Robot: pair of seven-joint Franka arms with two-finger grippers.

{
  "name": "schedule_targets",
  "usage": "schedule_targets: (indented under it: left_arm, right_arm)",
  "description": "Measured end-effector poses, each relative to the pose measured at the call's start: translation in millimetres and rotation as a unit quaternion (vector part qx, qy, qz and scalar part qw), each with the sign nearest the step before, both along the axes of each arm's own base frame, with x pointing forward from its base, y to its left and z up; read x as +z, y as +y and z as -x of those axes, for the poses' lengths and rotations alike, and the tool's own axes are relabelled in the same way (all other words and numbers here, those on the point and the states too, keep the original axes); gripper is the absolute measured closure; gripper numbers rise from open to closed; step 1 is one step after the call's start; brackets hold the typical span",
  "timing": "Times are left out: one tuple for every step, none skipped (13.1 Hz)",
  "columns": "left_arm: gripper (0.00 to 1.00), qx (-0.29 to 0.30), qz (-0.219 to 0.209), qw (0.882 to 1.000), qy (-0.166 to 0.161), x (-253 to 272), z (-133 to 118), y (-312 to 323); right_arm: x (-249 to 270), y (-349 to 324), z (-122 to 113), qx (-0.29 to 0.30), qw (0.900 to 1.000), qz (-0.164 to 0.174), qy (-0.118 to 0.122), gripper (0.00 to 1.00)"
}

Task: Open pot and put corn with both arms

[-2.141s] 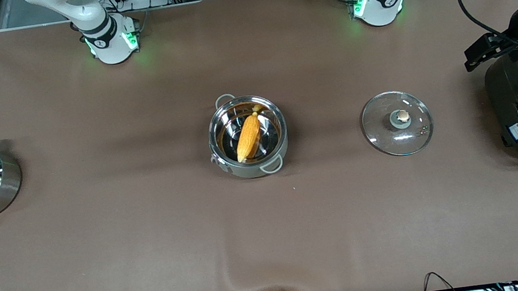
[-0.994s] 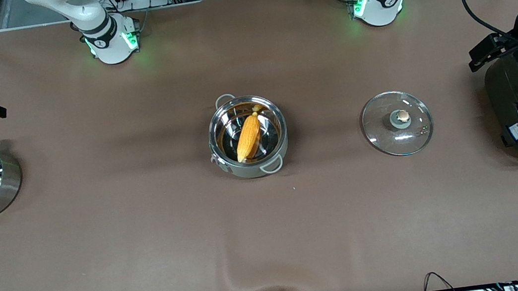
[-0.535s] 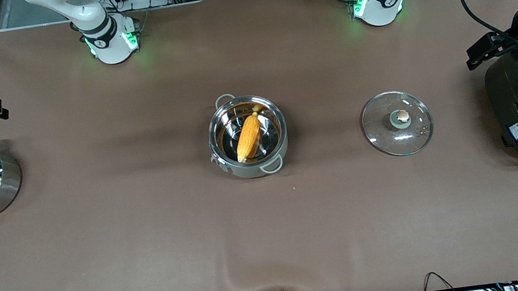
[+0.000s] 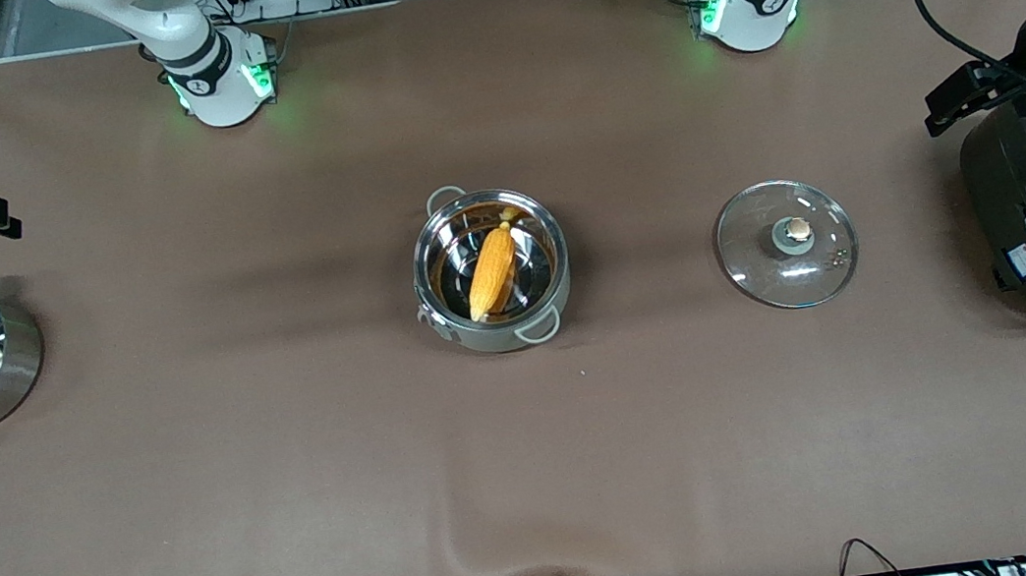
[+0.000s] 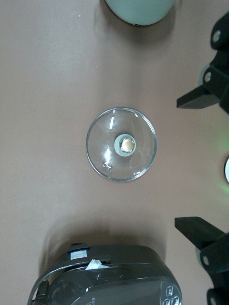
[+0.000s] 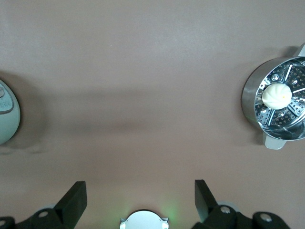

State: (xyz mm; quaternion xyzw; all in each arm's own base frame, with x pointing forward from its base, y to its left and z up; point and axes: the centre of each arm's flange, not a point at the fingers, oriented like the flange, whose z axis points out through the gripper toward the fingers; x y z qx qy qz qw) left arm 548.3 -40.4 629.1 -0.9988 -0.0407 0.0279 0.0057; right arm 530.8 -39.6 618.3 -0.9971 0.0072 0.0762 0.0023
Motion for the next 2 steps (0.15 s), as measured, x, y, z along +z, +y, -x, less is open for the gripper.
schedule_targets:
  left_arm:
    - [0.0,0.0,0.0,1.0,0.0,0.1,0.0,0.3]
    - [0.0,0.0,0.0,1.0,0.0,0.1,0.0,0.4]
  right_arm:
    - [0.0,0.1,0.0,0.0,1.0,0.0,0.0,0.0]
    - [0.0,0.1,0.0,0.0,1.0,0.0,0.0,0.0]
